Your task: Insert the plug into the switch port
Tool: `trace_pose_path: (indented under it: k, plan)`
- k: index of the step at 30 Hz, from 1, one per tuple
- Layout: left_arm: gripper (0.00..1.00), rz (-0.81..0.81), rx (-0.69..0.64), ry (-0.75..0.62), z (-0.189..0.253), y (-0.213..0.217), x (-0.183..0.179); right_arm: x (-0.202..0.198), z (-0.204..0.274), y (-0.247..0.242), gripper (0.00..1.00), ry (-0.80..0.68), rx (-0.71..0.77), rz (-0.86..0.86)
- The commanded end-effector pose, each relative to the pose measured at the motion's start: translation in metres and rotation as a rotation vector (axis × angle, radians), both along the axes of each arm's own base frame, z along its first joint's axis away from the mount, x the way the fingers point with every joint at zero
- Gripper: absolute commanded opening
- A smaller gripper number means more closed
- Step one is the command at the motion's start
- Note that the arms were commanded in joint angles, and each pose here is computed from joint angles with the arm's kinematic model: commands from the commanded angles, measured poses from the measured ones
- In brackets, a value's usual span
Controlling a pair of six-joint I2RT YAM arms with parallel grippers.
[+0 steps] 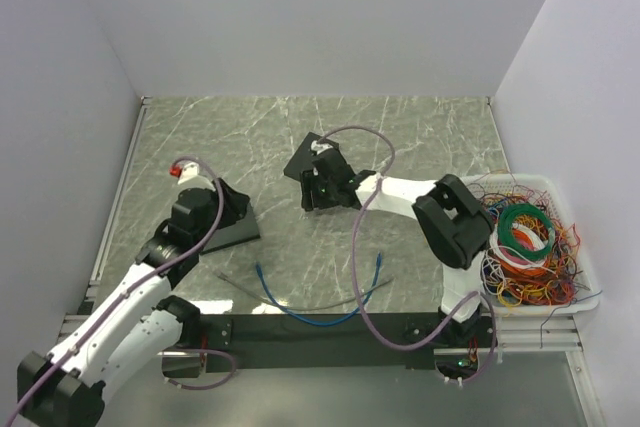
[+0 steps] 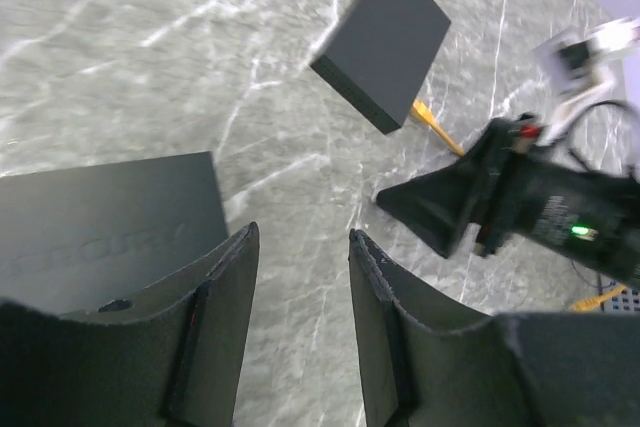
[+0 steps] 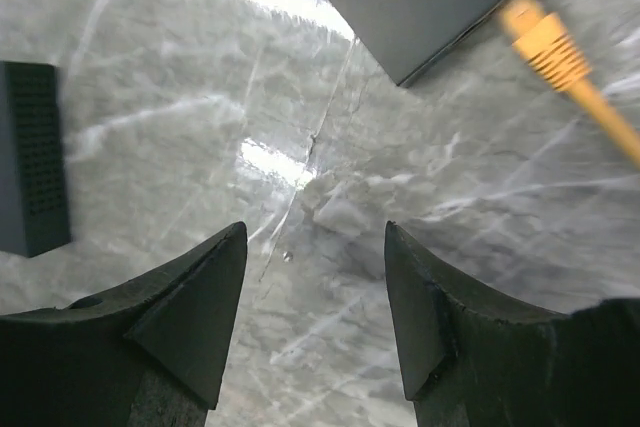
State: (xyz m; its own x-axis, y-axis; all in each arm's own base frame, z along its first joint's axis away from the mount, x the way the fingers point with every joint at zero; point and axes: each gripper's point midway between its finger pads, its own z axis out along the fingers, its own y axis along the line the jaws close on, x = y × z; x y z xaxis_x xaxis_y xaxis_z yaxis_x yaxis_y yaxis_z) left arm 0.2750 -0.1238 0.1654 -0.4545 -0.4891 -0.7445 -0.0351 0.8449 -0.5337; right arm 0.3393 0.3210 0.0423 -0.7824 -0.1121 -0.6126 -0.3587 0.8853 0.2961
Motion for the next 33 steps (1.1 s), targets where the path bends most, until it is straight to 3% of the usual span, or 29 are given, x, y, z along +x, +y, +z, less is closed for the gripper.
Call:
trace_pose_path:
  k: [1,14,22,26,27,30,33]
  plan:
    - [0.48,0.071,0.007,0.016,-0.004,0.016,-0.014,0.027,0.003,0.01,0.64,-0.026,0.016,-0.05]
    - [0.47,0.12,0.006,0.012,-0.018,0.027,-0.021,0.1,-0.024,0.003,0.64,-0.012,-0.143,-0.169]
    - [0.47,0.153,-0.018,0.034,-0.021,0.031,-0.024,0.178,0.022,0.002,0.65,-0.085,-0.097,-0.242]
    - [0.48,0.335,-0.025,0.053,-0.022,0.059,-0.026,0.156,0.044,0.015,0.65,-0.1,-0.043,-0.148]
    - [0.48,0.374,-0.019,0.07,-0.025,0.066,-0.029,0.127,0.044,0.013,0.66,-0.084,-0.045,-0.118]
    - [0.56,0.445,-0.044,0.052,-0.02,0.074,-0.028,0.074,0.053,0.018,0.67,-0.094,0.017,-0.019]
    - [0.7,0.549,-0.033,0.083,-0.027,0.09,-0.032,0.026,0.063,0.018,0.67,-0.086,0.092,0.041]
